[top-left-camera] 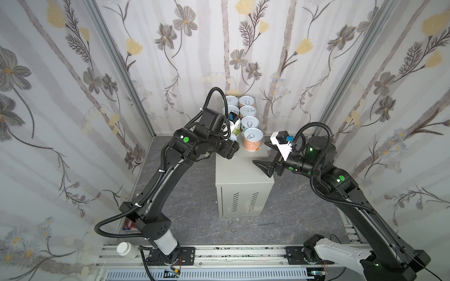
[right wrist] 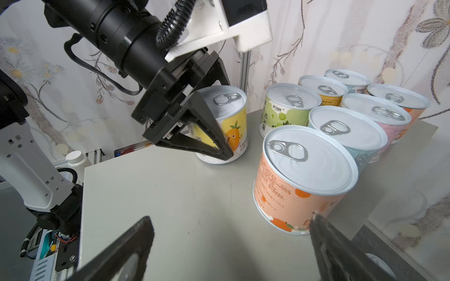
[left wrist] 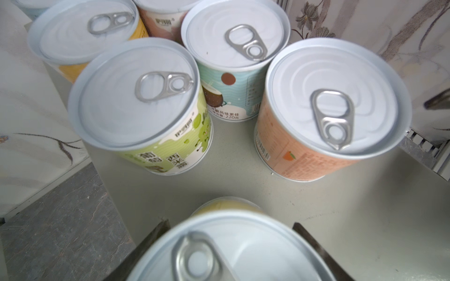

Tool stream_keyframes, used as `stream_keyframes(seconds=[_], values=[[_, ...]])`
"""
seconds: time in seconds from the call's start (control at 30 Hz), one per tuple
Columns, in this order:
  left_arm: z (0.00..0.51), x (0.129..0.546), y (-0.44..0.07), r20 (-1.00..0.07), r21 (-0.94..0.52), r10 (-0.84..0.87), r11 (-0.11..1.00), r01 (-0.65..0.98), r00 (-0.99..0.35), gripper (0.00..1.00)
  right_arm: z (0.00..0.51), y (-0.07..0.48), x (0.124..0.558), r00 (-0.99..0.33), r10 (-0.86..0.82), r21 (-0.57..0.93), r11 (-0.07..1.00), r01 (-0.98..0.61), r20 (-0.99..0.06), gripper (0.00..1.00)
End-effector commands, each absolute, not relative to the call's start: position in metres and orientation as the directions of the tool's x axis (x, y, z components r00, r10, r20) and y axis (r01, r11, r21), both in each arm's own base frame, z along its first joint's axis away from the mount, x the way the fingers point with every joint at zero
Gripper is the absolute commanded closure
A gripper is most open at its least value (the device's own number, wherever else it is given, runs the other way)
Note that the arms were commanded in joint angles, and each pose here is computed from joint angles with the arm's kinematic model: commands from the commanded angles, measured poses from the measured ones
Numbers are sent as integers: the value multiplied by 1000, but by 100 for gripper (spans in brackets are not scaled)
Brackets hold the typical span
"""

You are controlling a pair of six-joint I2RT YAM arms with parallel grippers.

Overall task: Place and organize the canned foods onto the counter
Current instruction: 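Set the yellow-label can down at the near end of the group, then push the yellow-label can toward the group while the right gripper closes in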

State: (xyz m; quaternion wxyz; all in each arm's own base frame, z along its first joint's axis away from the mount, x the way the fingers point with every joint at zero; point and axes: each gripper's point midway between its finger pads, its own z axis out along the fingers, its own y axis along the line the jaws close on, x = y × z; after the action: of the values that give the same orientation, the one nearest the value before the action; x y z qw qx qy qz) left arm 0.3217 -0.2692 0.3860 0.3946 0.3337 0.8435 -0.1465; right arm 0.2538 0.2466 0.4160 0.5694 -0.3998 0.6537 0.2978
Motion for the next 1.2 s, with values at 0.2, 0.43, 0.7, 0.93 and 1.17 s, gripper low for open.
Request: stream_keyframes(seconds=[0.2, 0.43, 0.7, 0.93, 1.17], values=[[389, 328, -272, -777, 39, 450, 732, 680, -440, 21, 420, 245, 256, 11, -176, -102, 516, -851, -984, 0], [410, 320, -276, -828, 39, 422, 700, 713, -369, 14, 417, 247, 259, 8, -179, -100, 513, -853, -984, 0], [436, 309, -250, -905, 109, 351, 739, 665, -242, 0, 417, 250, 268, 4, -161, -90, 528, -844, -987, 0], [456, 266, -217, -982, 157, 189, 749, 644, 19, 0, 427, 238, 272, 24, -44, -46, 607, -794, -999, 0], [447, 242, -220, -985, 172, 142, 688, 705, 101, 0, 422, 235, 275, -2, 15, 11, 635, -773, -1000, 0]])
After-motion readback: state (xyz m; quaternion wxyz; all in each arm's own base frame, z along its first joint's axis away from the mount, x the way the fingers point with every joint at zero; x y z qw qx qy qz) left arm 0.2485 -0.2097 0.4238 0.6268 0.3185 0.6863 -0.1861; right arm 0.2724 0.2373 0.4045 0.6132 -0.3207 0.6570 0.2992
